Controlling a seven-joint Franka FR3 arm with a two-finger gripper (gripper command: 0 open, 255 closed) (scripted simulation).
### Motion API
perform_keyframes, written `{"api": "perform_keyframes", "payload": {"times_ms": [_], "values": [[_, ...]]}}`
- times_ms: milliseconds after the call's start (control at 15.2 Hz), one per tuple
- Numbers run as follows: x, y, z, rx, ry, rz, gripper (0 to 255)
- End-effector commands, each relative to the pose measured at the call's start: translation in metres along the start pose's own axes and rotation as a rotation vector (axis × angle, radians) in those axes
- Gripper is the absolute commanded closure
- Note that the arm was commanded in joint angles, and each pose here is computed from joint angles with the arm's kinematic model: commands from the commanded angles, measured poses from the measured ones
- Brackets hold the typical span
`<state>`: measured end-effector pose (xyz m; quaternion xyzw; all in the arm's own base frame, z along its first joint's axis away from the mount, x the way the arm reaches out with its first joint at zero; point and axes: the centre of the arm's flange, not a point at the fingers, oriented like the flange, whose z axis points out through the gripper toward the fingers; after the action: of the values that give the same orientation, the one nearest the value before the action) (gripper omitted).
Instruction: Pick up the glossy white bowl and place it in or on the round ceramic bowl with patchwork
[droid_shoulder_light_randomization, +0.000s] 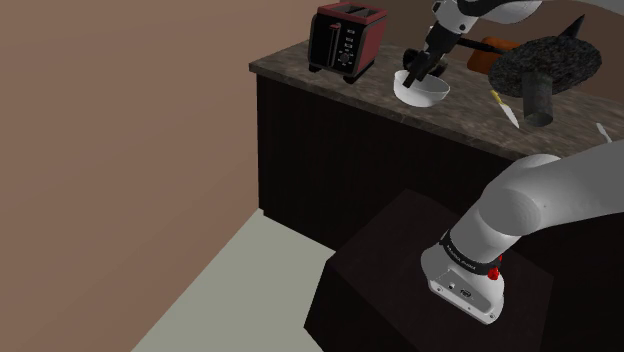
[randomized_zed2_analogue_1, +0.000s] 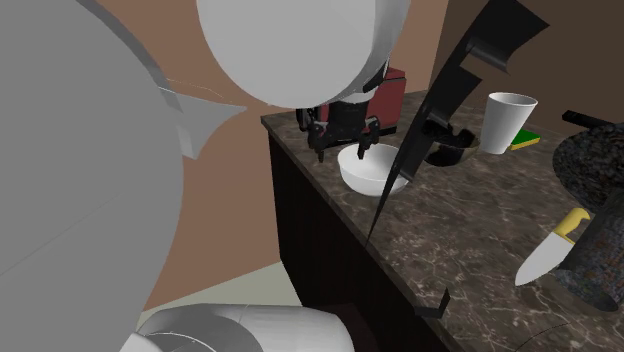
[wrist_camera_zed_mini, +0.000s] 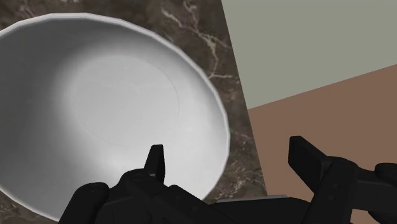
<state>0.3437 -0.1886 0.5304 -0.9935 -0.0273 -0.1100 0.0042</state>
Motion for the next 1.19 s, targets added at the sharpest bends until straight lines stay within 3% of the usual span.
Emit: {"api": "perform_keyframes", "payload": {"times_ms": [0, 66, 132, 726, 1122], "values": [[0.000, 0.000, 0.000, 0.000, 0.000, 0.000, 0], [0.000, 0.000, 0.000, 0.000, 0.000, 0.000, 0], [0.000, 0.000, 0.000, 0.000, 0.000, 0.000, 255], [0.000, 0.000, 0.000, 0.000, 0.000, 0.000, 255], [0.007, 0.000, -0.031, 0.000, 0.000, 0.000, 255]]}}
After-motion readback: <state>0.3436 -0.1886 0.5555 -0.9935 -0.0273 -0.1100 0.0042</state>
